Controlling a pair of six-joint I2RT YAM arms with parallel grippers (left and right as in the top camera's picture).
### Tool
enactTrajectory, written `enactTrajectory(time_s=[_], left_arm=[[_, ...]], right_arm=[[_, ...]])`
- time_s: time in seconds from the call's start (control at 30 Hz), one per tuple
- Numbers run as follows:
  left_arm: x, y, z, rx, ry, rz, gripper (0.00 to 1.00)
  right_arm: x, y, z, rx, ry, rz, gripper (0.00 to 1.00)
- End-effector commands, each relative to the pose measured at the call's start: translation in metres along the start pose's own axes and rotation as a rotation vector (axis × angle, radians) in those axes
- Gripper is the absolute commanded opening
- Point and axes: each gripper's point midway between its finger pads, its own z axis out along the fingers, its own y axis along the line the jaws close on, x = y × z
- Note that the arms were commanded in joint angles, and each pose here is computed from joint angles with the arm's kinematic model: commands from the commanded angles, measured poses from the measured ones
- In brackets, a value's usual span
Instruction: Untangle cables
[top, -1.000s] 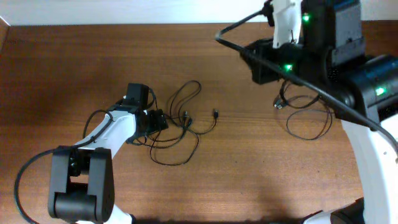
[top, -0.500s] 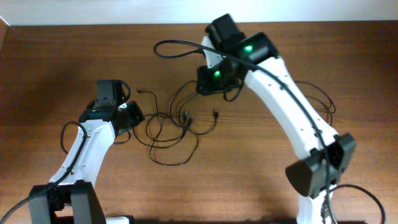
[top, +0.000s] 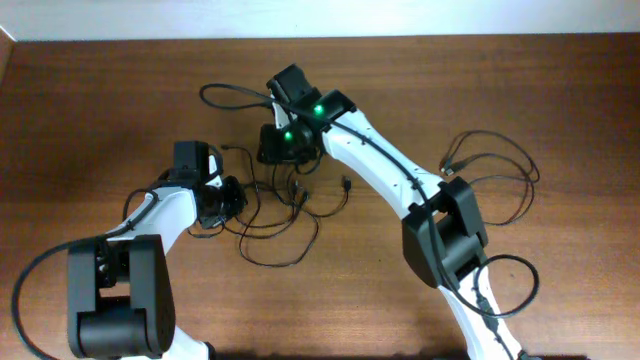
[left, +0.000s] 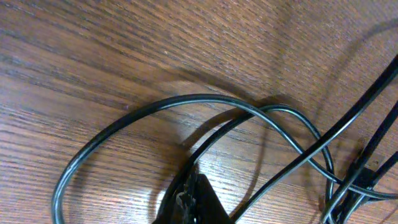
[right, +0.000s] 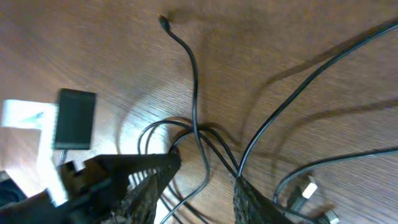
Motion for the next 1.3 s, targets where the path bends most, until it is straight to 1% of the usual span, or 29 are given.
enactTrajectory(time_s=[0.0, 0.1, 0.17, 0.27, 0.4, 0.47, 0.5, 0.53, 0.57, 0.63, 0.73, 0.83, 0.97, 1.03, 1.1, 1.13, 1.17, 1.2, 1.23, 1.27], left_arm=[[0.006, 0.004, 0.007, -0.001, 0.026, -0.019, 0.03], [0.006, 0.004, 0.007, -0.002, 0.026, -0.018, 0.05], [0.006, 0.004, 0.007, -0.002, 0.027, -0.019, 0.08], [0.006, 0.004, 0.007, -0.001, 0.026, -0.018, 0.1], [0.006, 0.004, 0.007, -0.001, 0.026, -0.018, 0.13], [0.006, 0.004, 0.007, -0.001, 0.027, -0.019, 0.14], [0.006, 0.004, 0.007, -0.001, 0.027, -0.019, 0.14], [0.006, 0.004, 0.007, -0.001, 0.027, -0.019, 0.13], [0.006, 0.004, 0.007, -0.001, 0.027, -0.019, 0.12], [0.006, 0.004, 0.007, -0.002, 0.027, -0.019, 0.1], [0.006, 0.004, 0.007, -0.002, 0.027, -0.019, 0.1], [0.006, 0.005, 0.007, -0.007, 0.024, -0.019, 0.11], [0.003, 0.01, 0.007, -0.035, 0.01, -0.019, 0.15], [0.003, 0.011, 0.007, -0.044, 0.008, -0.019, 0.22], [0.004, 0.015, 0.01, -0.058, 0.012, -0.021, 0.29], [0.004, 0.016, 0.011, -0.064, 0.014, -0.03, 0.42], [0.005, 0.017, 0.013, -0.065, 0.017, -0.034, 0.59], [0.005, 0.018, 0.015, -0.067, 0.021, -0.036, 0.82], [0.006, 0.018, 0.017, -0.068, 0.024, -0.039, 0.91], [0.006, 0.019, 0.018, -0.069, 0.026, -0.04, 0.93]], right_arm=[[0.011, -0.005, 0.029, 0.01, 0.041, 0.018, 0.39], [0.011, -0.021, 0.039, 0.07, 0.033, 0.031, 0.39], [0.013, -0.037, 0.043, 0.137, 0.017, 0.109, 0.39], [0.022, -0.046, 0.056, 0.147, 0.022, 0.135, 0.39], [0.034, -0.046, 0.079, 0.138, 0.009, 0.099, 0.38], [0.039, -0.05, 0.081, 0.157, 0.016, 0.098, 0.12], [0.041, -0.051, 0.081, 0.163, 0.024, 0.102, 0.04], [0.045, -0.049, 0.077, 0.149, 0.047, 0.111, 0.04], [0.042, -0.038, 0.07, 0.083, 0.064, 0.084, 0.04], [0.024, -0.01, 0.037, -0.027, 0.032, -0.052, 0.04], [0.005, 0.04, -0.05, -0.1, -0.106, -0.207, 0.04], [0.007, 0.066, -0.106, -0.133, -0.17, -0.258, 0.04], [0.02, 0.079, -0.147, -0.144, -0.192, -0.27, 0.04], [0.021, 0.091, -0.174, -0.168, -0.241, -0.3, 0.04], [0.023, 0.101, -0.214, -0.197, -0.311, -0.335, 0.04], [0.025, 0.104, -0.231, -0.212, -0.335, -0.34, 0.04], [0.028, 0.106, -0.244, -0.227, -0.349, -0.343, 0.04], [0.033, 0.105, -0.263, -0.238, -0.363, -0.34, 0.04], [0.034, 0.101, -0.271, -0.232, -0.369, -0.331, 0.04], [0.036, 0.095, -0.276, -0.222, -0.368, -0.317, 0.04]])
